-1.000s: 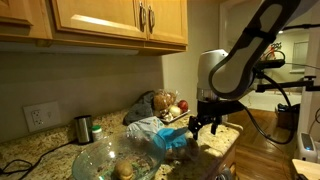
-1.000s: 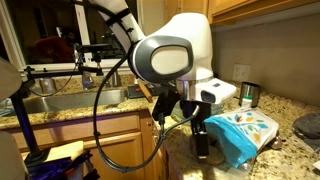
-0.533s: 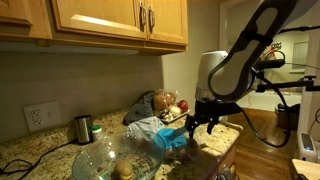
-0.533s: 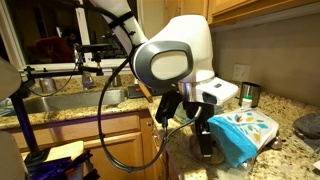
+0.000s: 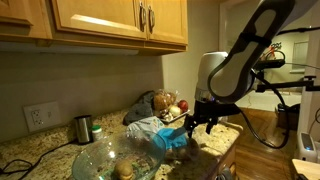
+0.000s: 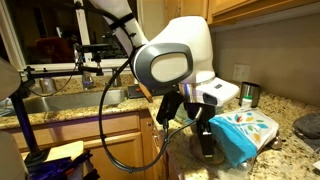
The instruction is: Put a potato in the bowl
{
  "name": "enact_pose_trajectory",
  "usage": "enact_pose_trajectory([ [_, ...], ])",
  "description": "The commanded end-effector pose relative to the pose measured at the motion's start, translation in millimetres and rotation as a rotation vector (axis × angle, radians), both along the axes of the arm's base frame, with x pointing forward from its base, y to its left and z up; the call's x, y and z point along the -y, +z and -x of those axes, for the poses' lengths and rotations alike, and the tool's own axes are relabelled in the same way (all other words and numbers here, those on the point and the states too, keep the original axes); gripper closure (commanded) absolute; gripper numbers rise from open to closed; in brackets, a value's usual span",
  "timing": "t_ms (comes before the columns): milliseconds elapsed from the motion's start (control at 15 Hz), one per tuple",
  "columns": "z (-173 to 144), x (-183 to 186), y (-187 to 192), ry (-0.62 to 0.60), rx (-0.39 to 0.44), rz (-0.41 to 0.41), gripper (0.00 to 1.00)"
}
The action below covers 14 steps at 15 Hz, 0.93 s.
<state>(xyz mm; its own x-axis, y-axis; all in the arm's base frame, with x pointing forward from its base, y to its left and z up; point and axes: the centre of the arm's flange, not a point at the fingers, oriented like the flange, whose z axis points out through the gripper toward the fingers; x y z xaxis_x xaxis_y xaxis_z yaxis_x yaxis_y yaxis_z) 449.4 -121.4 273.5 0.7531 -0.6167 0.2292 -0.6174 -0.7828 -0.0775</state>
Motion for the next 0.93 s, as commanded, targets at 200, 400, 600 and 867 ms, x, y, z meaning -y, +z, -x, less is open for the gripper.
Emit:
enact_pose_trajectory([
  [200, 3.3, -3.0, -5.5, -0.051, 0.032, -0.018, 0.00],
  [400, 2.3, -4.8, -5.6, -0.054, 0.043, -0.033, 0.00],
  [600, -2.8, -4.8, -2.3, -0.045, 0.023, -0.028, 0.00],
  [867, -12.1, -3.6, -8.8, -0.045, 0.013, -0.021, 0.00],
])
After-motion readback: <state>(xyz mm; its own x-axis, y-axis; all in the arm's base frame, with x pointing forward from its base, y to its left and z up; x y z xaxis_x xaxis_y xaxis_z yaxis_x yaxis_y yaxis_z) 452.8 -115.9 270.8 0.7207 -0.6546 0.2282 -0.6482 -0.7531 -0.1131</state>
